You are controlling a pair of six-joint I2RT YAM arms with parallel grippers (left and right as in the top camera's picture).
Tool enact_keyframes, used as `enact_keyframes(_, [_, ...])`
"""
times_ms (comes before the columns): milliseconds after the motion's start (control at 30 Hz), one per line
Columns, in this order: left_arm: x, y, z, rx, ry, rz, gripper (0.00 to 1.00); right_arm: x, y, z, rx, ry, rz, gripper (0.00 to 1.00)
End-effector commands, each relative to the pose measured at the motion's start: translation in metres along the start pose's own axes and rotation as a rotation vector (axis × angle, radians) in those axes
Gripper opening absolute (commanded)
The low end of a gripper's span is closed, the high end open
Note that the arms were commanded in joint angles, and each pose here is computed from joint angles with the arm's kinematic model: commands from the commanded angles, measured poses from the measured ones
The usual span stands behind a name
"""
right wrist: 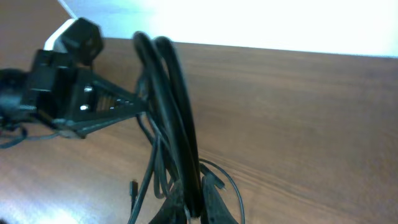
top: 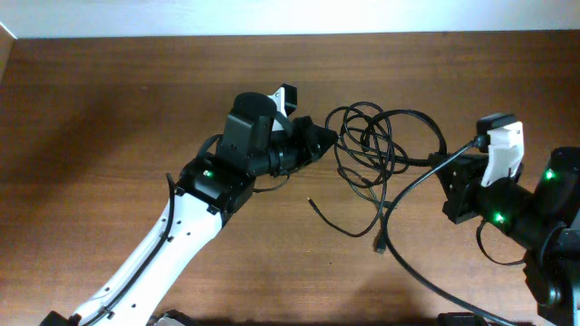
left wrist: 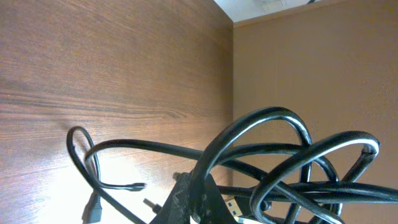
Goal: Untangle cables
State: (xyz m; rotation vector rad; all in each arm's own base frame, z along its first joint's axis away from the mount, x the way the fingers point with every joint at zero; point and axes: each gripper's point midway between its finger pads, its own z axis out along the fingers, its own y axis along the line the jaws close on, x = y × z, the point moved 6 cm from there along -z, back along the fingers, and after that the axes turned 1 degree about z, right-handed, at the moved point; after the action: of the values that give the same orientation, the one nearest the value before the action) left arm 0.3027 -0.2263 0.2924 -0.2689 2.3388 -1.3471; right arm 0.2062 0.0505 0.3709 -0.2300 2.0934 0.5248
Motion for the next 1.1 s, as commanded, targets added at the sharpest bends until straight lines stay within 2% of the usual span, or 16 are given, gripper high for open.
enact_keyframes(0, [-0.018, 0.014, -0.004, -0.063, -0.091, -0.010, 0.00, -0.001, -0.013, -0.011, 0.155, -0.026, 0.034, 0.21])
enact_keyframes(100, [-0.020, 0.008, -0.004, -0.032, -0.093, 0.063, 0.00, 0.002, -0.013, -0.011, 0.158, -0.009, 0.037, 0.34])
enact_keyframes(200, [-0.019, -0.008, -0.004, 0.068, -0.067, 0.174, 0.00, 0.004, -0.013, -0.011, 0.159, 0.000, 0.041, 0.37])
enact_keyframes(267, [-0.018, -0.019, -0.005, 0.136, -0.052, 0.261, 0.00, 0.004, -0.014, -0.011, 0.159, 0.002, 0.038, 0.43])
enact_keyframes(300, [-0.017, -0.026, -0.006, 0.180, -0.042, 0.320, 0.00, 0.005, -0.013, -0.011, 0.158, 0.007, 0.022, 0.48])
enact_keyframes(433, [-0.005, -0.051, -0.014, 0.375, 0.017, 0.599, 0.00, 0.008, -0.012, -0.011, 0.142, 0.038, -0.137, 0.54])
enact_keyframes(500, [-0.001, -0.054, -0.016, 0.411, 0.034, 0.668, 0.00, 0.008, -0.012, -0.011, 0.140, 0.042, -0.183, 0.58])
enact_keyframes(633, [0.003, -0.056, -0.017, 0.438, 0.060, 0.690, 0.00, 0.010, -0.007, -0.009, 0.083, 0.060, -0.379, 0.73])
enact_keyframes(667, [0.003, -0.056, -0.017, 0.441, 0.065, 0.690, 0.00, 0.010, -0.005, -0.009, 0.068, 0.060, -0.395, 0.77])
enact_keyframes(700, [0.004, -0.056, -0.017, 0.443, 0.067, 0.690, 0.00, 0.011, -0.003, -0.006, 0.037, 0.061, -0.402, 0.86])
enact_keyframes(767, [0.003, -0.056, -0.017, 0.443, 0.065, 0.691, 0.00, 0.013, 0.001, -0.002, -0.021, 0.076, -0.395, 0.90])
enact_keyframes(933, [0.003, -0.056, -0.017, 0.444, 0.063, 0.692, 0.00, 0.025, 0.007, 0.016, -0.191, 0.169, -0.310, 0.90])
enact_keyframes(1067, [0.002, -0.056, -0.017, 0.437, 0.055, 0.690, 0.00, 0.033, 0.003, 0.033, -0.259, 0.253, -0.238, 0.89])
